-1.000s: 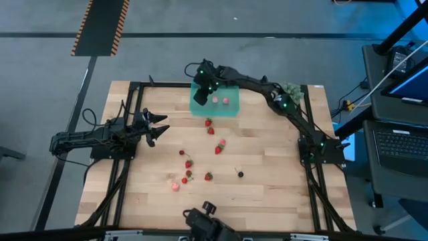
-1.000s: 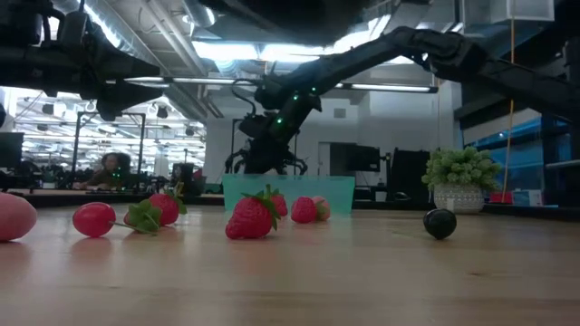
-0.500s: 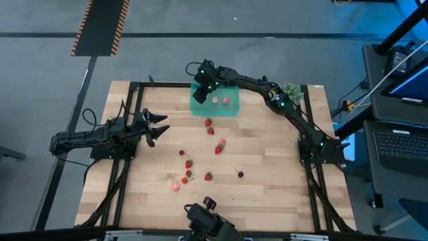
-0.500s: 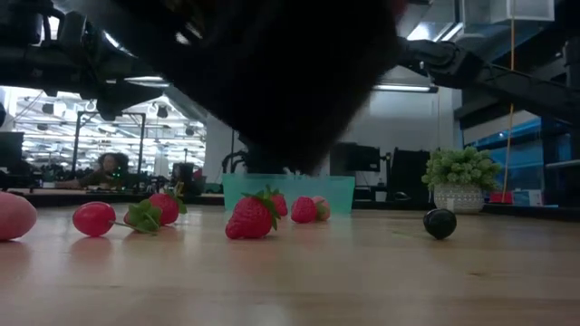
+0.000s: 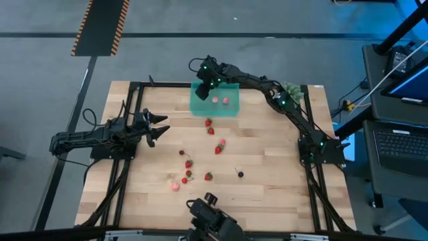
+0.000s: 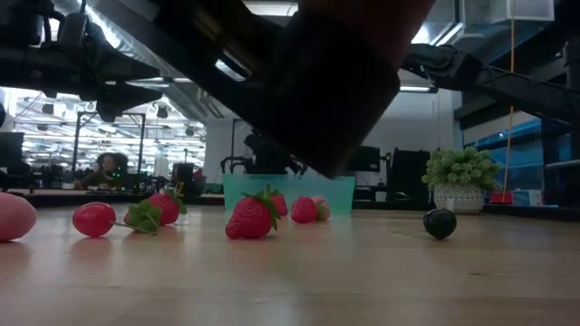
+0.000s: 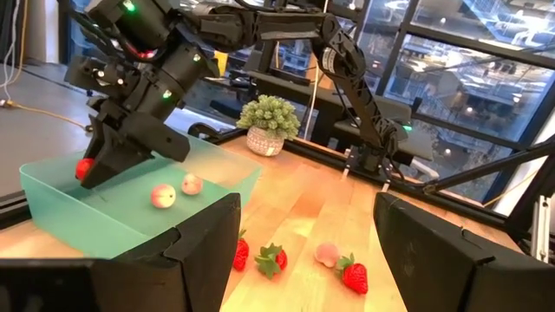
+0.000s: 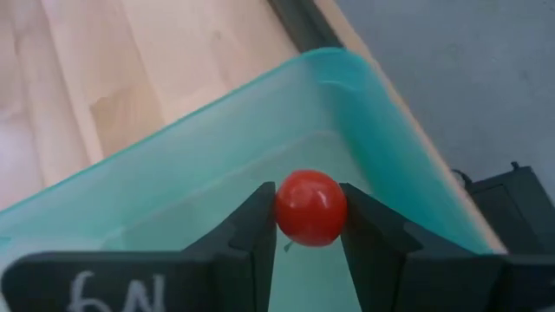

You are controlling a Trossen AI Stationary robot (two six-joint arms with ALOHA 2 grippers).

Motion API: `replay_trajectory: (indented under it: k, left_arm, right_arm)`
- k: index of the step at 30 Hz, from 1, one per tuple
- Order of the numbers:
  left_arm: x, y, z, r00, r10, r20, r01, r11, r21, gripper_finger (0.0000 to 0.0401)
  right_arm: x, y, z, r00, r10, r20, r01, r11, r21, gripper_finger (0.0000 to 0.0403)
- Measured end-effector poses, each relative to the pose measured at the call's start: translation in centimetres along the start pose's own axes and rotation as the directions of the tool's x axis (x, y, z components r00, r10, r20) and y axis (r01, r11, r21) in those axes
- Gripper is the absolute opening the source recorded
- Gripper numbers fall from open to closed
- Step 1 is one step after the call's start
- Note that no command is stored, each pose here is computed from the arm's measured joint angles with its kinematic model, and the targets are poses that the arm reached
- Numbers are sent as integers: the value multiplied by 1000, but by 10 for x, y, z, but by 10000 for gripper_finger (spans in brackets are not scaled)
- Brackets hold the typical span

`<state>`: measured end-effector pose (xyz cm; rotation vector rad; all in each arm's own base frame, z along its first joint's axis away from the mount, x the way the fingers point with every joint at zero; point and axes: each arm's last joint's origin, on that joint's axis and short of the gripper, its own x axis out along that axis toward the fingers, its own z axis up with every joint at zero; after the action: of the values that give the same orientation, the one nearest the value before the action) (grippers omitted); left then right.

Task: Pick and placing Produce into tupperware
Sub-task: Put the red cherry into the green container

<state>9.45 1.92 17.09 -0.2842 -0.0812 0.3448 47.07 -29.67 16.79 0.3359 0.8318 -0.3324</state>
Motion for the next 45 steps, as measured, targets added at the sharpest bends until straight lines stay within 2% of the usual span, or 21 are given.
replay_trajectory:
  k: [7, 20, 25, 32, 42, 45]
  left_arm:
    - [0, 0, 0, 1000, 0, 0, 0, 1000, 0, 257]
    - [0, 0, 0, 1000, 0, 0, 0, 1000, 0, 257]
    - [0, 0, 0, 1000, 0, 0, 0, 1000, 0, 257]
    - [0, 0, 0, 1000, 0, 0, 0, 1000, -1, 257]
    - [0, 0, 0, 1000, 0, 0, 0, 1000, -2, 257]
    - [0, 0, 0, 1000, 0, 0, 0, 1000, -2, 257]
  right_arm:
    - [2, 1, -1, 1000, 5, 0, -5, 998, -57, 114]
    - [13, -7, -6, 999, 49, 6, -49, 999, 9, 114]
    - [13, -7, -7, 999, 48, 5, -48, 999, 11, 115]
    - [13, -8, -7, 999, 45, 5, -45, 999, 12, 139]
    - [13, -8, -5, 999, 44, 15, -44, 999, 10, 142]
    - [4, -6, 0, 999, 43, 23, -43, 999, 8, 143]
